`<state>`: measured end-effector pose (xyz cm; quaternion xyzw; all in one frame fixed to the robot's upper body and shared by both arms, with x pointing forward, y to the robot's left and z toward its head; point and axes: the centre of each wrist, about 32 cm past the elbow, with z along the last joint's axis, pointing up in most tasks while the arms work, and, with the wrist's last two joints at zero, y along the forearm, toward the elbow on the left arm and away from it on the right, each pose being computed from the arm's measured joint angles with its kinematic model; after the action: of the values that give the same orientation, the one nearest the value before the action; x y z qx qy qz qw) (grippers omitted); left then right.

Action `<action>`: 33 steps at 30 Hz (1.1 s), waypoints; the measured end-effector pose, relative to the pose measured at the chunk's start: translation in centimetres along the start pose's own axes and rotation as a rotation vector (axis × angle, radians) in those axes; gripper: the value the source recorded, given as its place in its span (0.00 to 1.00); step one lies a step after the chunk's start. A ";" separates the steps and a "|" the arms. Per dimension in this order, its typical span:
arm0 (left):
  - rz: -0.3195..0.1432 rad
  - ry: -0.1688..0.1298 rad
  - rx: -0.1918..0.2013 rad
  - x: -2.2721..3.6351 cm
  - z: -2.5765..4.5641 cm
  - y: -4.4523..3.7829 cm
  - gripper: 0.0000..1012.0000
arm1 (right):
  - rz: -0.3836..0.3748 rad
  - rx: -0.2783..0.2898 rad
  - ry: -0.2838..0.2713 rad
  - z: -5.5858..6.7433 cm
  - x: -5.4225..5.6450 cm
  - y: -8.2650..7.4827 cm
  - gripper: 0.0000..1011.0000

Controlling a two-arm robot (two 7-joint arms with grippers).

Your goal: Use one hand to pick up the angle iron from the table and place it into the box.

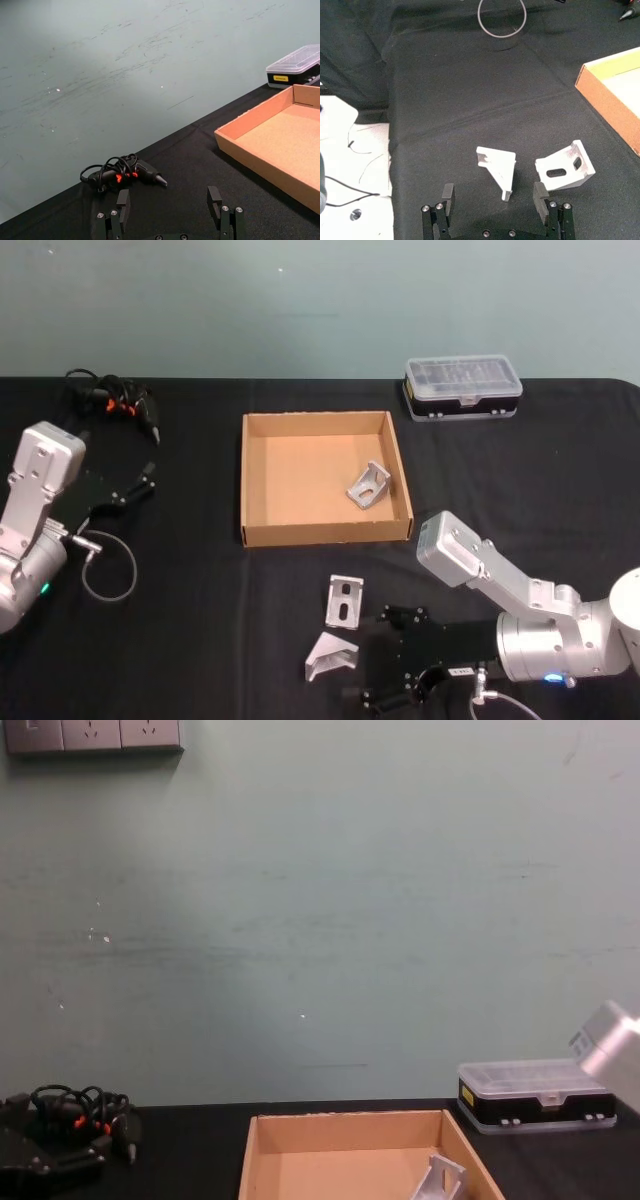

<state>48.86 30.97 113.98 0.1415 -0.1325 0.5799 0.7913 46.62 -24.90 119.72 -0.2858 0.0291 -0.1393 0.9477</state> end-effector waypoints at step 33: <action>0.000 0.000 0.000 0.00 0.00 0.00 1.00 | -0.006 0.027 0.017 -0.7 0.7 2.6 0.99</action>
<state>48.86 30.96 113.98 0.1415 -0.1324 0.5799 0.7913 47.82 -23.40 117.78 -0.2721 0.0342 -0.1451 0.9507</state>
